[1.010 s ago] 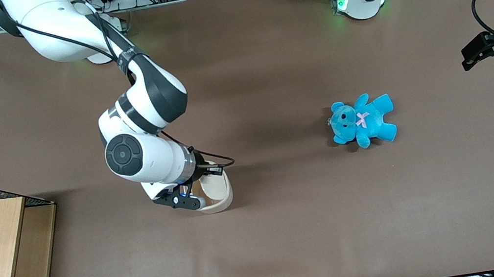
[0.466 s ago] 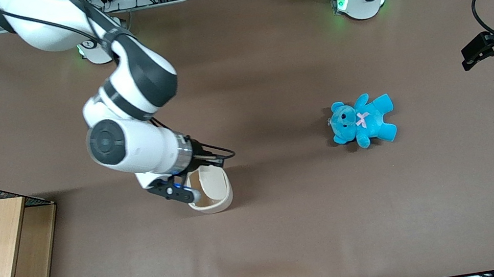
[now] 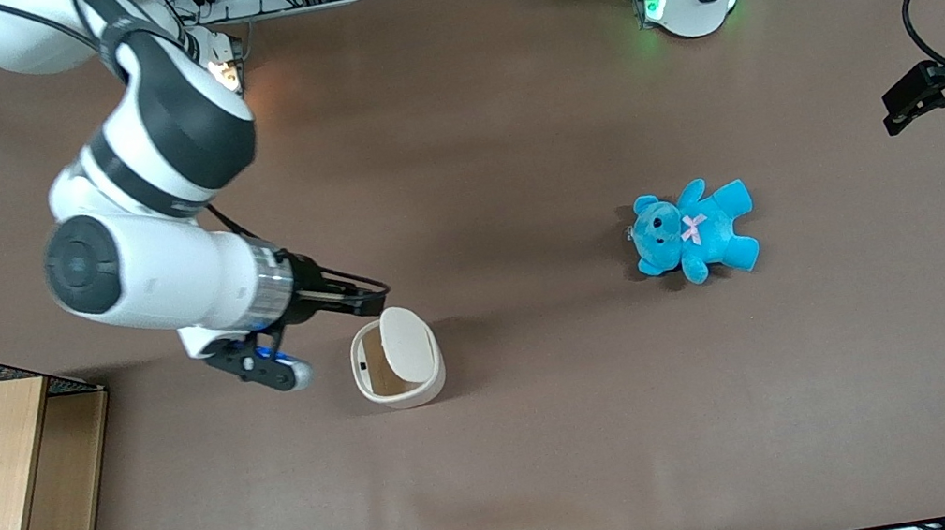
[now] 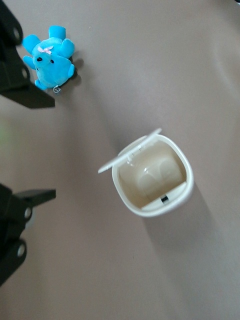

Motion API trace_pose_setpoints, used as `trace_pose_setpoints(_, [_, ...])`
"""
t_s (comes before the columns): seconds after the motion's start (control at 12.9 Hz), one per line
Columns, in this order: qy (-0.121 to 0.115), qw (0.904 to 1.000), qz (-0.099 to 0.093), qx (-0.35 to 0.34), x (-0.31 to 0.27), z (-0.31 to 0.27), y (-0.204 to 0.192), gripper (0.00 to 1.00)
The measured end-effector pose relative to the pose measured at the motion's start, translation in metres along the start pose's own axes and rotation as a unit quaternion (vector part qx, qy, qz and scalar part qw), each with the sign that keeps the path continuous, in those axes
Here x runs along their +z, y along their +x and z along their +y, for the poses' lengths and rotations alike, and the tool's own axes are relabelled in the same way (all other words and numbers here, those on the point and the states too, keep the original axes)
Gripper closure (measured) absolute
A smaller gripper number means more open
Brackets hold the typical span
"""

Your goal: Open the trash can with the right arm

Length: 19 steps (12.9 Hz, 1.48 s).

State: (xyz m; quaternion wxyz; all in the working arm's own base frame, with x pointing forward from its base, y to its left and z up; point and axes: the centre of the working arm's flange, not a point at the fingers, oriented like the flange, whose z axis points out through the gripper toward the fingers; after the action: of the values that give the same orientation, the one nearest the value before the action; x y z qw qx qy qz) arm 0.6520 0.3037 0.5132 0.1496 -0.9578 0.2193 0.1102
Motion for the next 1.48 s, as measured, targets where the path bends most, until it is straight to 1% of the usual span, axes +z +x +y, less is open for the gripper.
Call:
trace_pose_setpoints(0.08, [-0.001, 1.0, 0.0, 0.004, -0.012, 0.01, 0.005, 0.07])
trace_pose_setpoints(0.16, [-0.003, 1.0, -0.003, 0.003, -0.022, 0.021, 0.011, 0.0])
trace_pose_setpoints(0.39, [-0.019, 0.9996, -0.019, -0.008, -0.048, 0.06, 0.029, 0.0])
trace_pose_setpoints(0.47, [-0.025, 0.9994, -0.021, -0.013, -0.055, 0.07, 0.033, 0.0])
trace_pose_setpoints(0.62, [-0.035, 0.9983, -0.011, -0.044, -0.078, 0.09, 0.036, 0.0])
trace_pose_setpoints(0.7, [-0.045, 0.9971, -0.006, -0.06, -0.09, 0.099, 0.034, 0.0])
trace_pose_setpoints(0.85, [-0.073, 0.9945, 0.014, -0.074, -0.113, 0.111, 0.024, 0.0])
trace_pose_setpoints(0.93, [-0.082, 0.9933, 0.024, -0.078, -0.122, 0.113, 0.018, 0.0])
trace_pose_setpoints(1.01, [-0.089, 0.9919, 0.031, -0.085, -0.129, 0.116, 0.013, 0.0])
trace_pose_setpoints(1.32, [-0.105, 0.9882, 0.041, -0.104, -0.147, 0.146, 0.008, 0.0])
trace_pose_setpoints(1.48, [-0.106, 0.9871, 0.054, -0.108, -0.151, 0.163, 0.005, 0.0])
